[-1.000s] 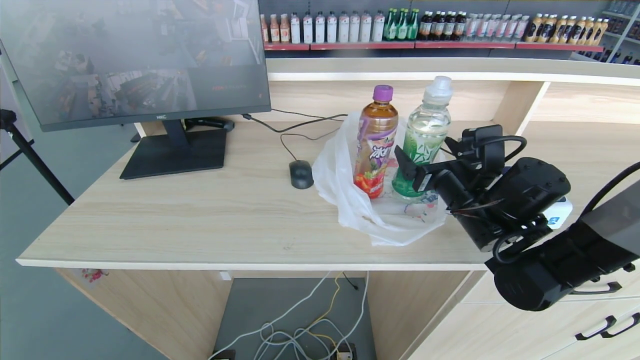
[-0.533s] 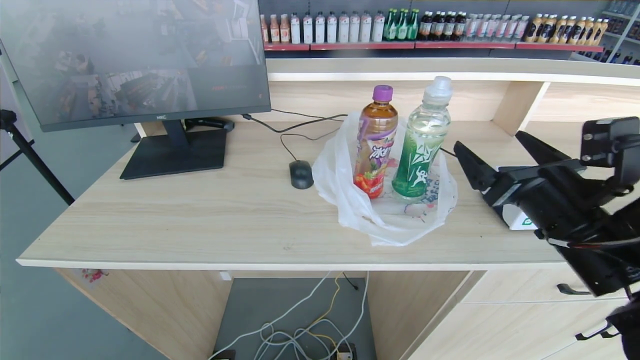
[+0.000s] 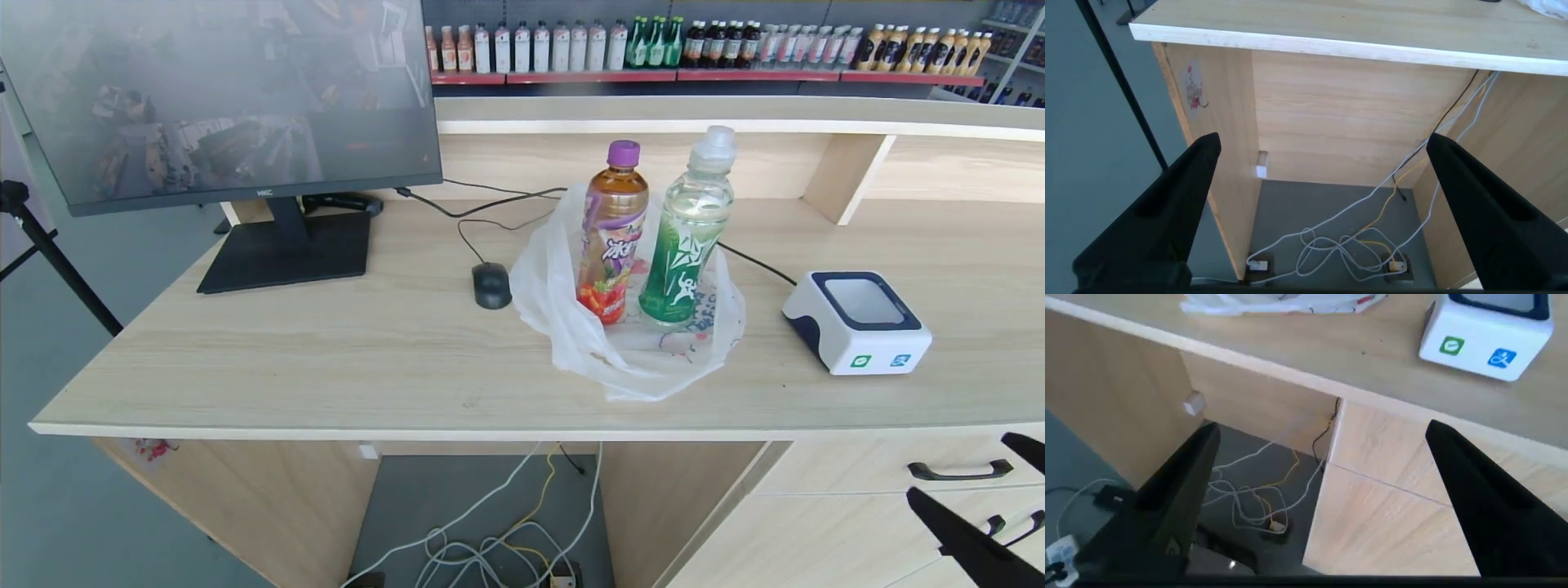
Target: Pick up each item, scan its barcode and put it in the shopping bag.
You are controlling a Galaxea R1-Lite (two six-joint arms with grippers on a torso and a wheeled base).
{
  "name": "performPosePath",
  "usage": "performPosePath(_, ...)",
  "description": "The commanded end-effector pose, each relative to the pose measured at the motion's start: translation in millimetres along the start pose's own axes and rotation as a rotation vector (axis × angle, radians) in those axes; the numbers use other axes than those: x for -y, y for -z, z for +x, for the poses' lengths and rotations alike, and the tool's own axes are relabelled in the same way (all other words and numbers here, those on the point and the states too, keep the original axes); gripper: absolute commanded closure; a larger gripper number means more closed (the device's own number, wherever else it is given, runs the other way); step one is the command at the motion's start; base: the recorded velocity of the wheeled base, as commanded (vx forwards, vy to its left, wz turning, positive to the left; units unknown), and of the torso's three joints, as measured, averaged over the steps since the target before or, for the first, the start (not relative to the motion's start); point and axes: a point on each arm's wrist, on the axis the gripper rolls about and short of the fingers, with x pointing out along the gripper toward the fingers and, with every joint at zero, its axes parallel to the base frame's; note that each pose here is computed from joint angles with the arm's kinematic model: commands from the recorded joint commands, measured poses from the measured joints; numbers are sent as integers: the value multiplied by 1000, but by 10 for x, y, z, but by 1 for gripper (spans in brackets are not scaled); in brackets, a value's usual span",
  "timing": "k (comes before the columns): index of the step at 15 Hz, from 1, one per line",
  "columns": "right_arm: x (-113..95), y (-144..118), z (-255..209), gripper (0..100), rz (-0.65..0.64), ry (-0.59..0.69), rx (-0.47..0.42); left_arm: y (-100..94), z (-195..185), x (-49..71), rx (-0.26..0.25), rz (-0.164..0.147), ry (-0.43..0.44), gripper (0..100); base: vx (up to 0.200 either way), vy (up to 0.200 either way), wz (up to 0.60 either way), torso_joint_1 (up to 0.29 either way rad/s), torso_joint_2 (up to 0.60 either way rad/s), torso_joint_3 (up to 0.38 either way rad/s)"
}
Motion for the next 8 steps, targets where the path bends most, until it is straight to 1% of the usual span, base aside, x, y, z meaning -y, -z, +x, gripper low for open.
performPosePath(1, -24, 605, -791, 0, -29, -147, -89, 0, 0, 0, 1, 0, 0, 0, 0, 0, 0, 0, 0, 0)
performPosePath(3, -23, 626, -831, 0, -22, -140, -73, 0, 0, 0, 1, -2, -1, 0, 0, 0, 0, 0, 0, 0)
performPosePath(6, -24, 622, -822, 0, -20, -138, -83, 0, 0, 0, 1, -2, -1, 0, 0, 0, 0, 0, 0, 0)
performPosePath(7, -30, 631, -808, 0, 1, -114, -106, 0, 0, 0, 1, -2, -1, 0, 0, 0, 0, 0, 0, 0)
performPosePath(8, -50, 670, -783, 0, 37, -15, -135, 0, 0, 0, 1, 0, 0, 0, 0, 0, 0, 0, 0, 0)
